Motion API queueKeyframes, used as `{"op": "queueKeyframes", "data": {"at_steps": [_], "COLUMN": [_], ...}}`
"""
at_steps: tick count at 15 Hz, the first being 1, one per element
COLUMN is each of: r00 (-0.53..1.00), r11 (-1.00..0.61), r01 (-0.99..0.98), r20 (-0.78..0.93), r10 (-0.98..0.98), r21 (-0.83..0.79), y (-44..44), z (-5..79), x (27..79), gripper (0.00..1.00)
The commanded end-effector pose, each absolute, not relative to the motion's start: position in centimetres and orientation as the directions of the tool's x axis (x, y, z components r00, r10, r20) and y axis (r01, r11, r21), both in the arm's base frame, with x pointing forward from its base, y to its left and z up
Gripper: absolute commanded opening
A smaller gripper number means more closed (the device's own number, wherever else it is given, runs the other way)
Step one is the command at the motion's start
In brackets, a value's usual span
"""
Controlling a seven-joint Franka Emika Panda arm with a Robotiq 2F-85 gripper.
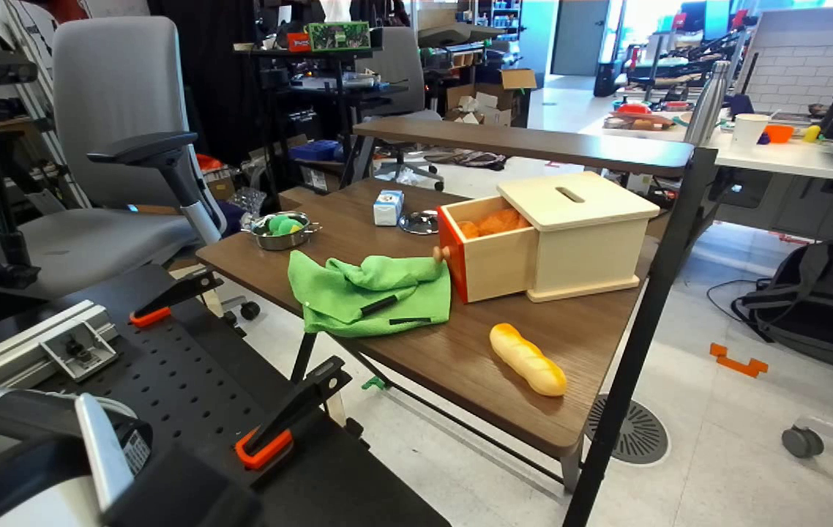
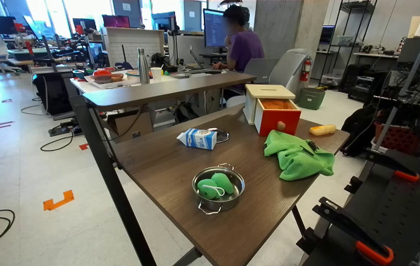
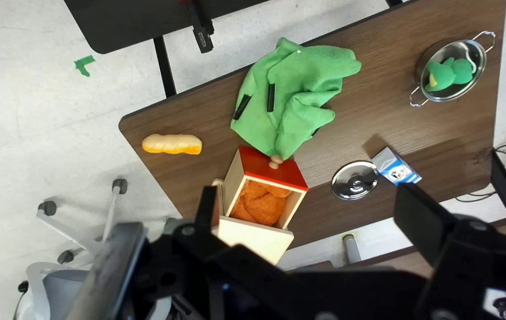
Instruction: Unfold the green object on the table
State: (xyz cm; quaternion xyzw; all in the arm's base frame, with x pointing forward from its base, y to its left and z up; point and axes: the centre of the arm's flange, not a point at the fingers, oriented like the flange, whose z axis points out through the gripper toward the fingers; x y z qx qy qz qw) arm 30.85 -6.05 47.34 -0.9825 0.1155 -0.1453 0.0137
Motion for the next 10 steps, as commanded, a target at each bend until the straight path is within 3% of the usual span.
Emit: {"op": "queueKeyframes", "data": {"at_steps": [1,10], "r00": [0.941,0.956], "r11": [-0.971,-0.964], "r01": [-0.229,-0.266], "r20": [0.241,0.128], "r10": [-0.238,-0.265], "r21": [-0.065,-0.007], "y": [-6.2,-5.1], "z": [43.9,33.5], "x": [35.6,42.8], "gripper": [1.00,1.00]}}
